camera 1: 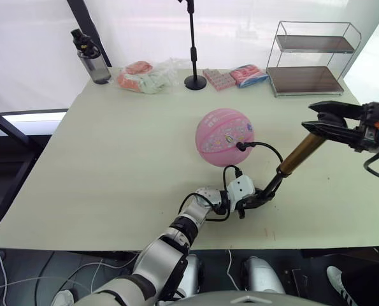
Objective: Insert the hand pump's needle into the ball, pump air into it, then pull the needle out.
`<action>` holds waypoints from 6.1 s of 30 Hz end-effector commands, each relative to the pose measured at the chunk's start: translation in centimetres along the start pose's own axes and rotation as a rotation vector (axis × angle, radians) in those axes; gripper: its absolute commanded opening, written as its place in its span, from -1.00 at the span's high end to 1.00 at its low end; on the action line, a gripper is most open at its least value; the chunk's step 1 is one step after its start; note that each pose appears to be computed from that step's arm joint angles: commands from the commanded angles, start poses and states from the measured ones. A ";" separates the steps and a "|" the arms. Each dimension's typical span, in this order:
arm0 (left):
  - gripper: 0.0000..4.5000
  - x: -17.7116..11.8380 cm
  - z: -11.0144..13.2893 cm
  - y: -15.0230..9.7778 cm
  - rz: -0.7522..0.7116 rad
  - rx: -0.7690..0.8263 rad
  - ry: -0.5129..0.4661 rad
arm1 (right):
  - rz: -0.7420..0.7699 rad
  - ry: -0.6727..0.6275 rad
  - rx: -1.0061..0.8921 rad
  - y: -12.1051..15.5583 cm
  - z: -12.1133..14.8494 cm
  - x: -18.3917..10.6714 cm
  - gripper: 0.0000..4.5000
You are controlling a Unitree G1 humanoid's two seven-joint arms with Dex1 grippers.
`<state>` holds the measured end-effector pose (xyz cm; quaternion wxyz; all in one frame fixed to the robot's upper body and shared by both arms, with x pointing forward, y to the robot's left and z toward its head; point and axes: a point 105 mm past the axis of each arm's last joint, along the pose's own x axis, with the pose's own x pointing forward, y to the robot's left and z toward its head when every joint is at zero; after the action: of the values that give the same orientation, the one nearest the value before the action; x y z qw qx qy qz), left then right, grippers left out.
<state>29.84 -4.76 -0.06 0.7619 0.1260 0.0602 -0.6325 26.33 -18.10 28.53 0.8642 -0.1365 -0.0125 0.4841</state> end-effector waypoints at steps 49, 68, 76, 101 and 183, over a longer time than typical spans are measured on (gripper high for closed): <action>0.51 -1.6 -4.6 -1.3 -0.013 -0.096 0.152 | -0.019 0.013 0.054 3.0 -11.6 4.4 0.17; 0.51 -1.4 -4.6 -1.5 -0.021 -0.100 0.151 | 0.010 -0.085 -0.126 0.2 2.1 0.5 0.17; 0.51 -1.4 -4.7 -1.6 -0.022 -0.099 0.151 | 0.004 -0.065 -0.151 0.0 3.1 0.2 0.17; 0.51 -1.4 -4.7 -1.8 -0.022 -0.102 0.149 | -0.005 0.098 0.055 4.4 -13.6 4.6 0.17; 0.51 -1.6 -4.7 -1.5 -0.019 -0.097 0.152 | -0.034 0.076 0.100 5.7 -15.5 5.0 0.17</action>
<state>29.99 -4.04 -0.69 0.7669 0.1354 0.0683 -0.6236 27.11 -14.74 14.10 0.8801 -0.1460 -0.0140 0.4515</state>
